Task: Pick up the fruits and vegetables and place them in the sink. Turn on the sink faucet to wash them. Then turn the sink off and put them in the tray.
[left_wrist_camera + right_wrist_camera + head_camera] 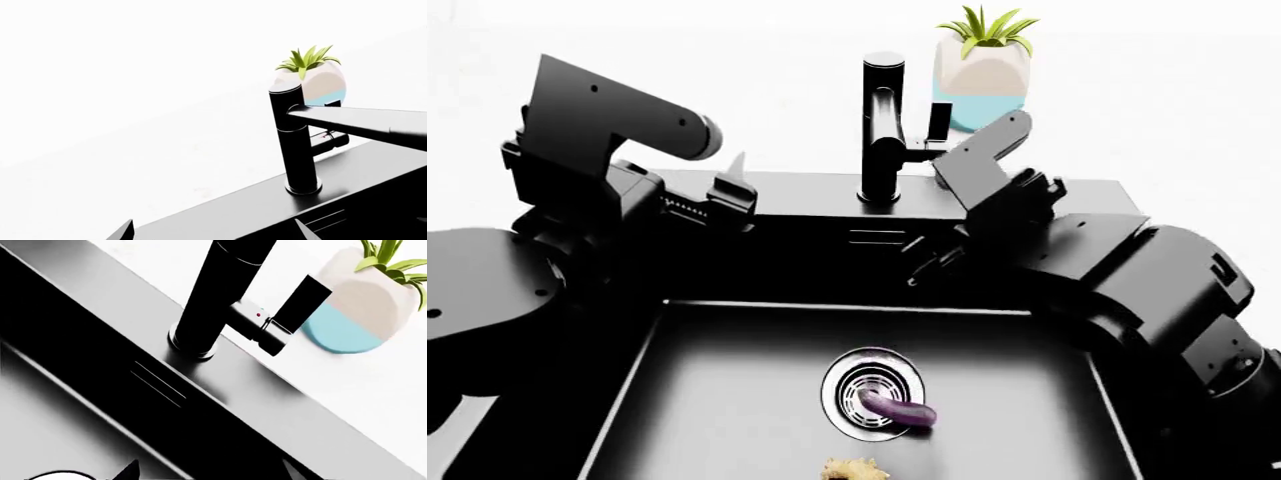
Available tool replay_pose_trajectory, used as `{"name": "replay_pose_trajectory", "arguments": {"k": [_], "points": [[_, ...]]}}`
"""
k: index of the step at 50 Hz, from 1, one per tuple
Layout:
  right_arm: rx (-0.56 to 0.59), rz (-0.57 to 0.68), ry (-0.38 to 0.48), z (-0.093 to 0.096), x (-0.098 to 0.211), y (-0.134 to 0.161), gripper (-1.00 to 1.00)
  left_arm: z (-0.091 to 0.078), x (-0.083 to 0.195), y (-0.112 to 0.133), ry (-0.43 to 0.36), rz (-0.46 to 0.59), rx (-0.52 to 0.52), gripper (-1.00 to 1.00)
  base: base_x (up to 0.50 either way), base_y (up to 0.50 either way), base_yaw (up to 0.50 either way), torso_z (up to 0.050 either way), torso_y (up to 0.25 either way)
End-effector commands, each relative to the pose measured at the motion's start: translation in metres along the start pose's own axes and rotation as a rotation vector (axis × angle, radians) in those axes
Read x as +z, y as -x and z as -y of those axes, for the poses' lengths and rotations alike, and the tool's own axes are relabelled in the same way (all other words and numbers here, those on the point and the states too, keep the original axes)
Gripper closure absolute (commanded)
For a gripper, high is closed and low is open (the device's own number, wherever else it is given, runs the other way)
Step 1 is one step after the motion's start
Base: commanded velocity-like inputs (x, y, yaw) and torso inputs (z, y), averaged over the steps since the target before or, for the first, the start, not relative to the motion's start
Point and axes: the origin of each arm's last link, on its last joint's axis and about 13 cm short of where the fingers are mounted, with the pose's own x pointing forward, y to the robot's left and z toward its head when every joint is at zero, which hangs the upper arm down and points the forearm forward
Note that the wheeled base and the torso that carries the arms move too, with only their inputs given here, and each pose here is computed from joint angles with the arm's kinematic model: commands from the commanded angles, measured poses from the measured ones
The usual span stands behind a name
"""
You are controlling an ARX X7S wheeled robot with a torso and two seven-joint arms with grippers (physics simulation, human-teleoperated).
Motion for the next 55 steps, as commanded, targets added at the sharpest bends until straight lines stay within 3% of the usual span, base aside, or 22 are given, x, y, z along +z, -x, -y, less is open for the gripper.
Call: {"name": "replay_pose_trajectory", "arguments": {"k": [1,11,14,17,26,35,45,55], "points": [[-0.265,0.065,-0.041,0.013,0.021,-0.004,-1.0,0.001,-0.001,0.001,0.004,0.002,-0.003,-1.0,0.0,0.0,0.0,0.0,0.0],[-0.403,0.145,-0.093,0.022,0.043,-0.014,-1.0,0.0,0.002,0.0,0.001,0.01,-0.001,-1.0,0.0,0.0,0.0,0.0,0.0],[-0.402,0.278,-0.186,0.034,0.065,-0.027,-1.0,0.0,0.003,0.0,-0.001,0.01,-0.001,-1.0,0.0,0.0,0.0,0.0,0.0],[-0.396,0.332,-0.223,0.039,0.073,-0.035,-1.0,0.0,0.003,-0.001,-0.002,0.01,-0.001,-1.0,0.0,0.0,0.0,0.0,0.0],[-0.39,0.358,-0.238,0.042,0.078,-0.04,-1.0,0.0,0.004,0.0,-0.001,0.012,-0.002,-1.0,0.0,0.0,0.0,0.0,0.0],[-0.386,0.338,-0.28,0.056,0.089,-0.074,-1.0,0.001,0.001,-0.001,-0.003,0.009,-0.008,-1.0,0.0,0.0,0.0,0.0,0.0],[-0.287,0.35,-0.331,0.052,0.082,-0.079,-1.0,0.002,0.0,-0.003,0.001,0.013,-0.014,-1.0,0.0,0.0,0.0,0.0,0.0],[-0.279,0.387,-0.366,0.055,0.08,-0.079,-1.0,0.001,0.003,-0.001,0.032,0.033,-0.027,-1.0,0.0,0.0,0.0,0.0,0.0]]}}
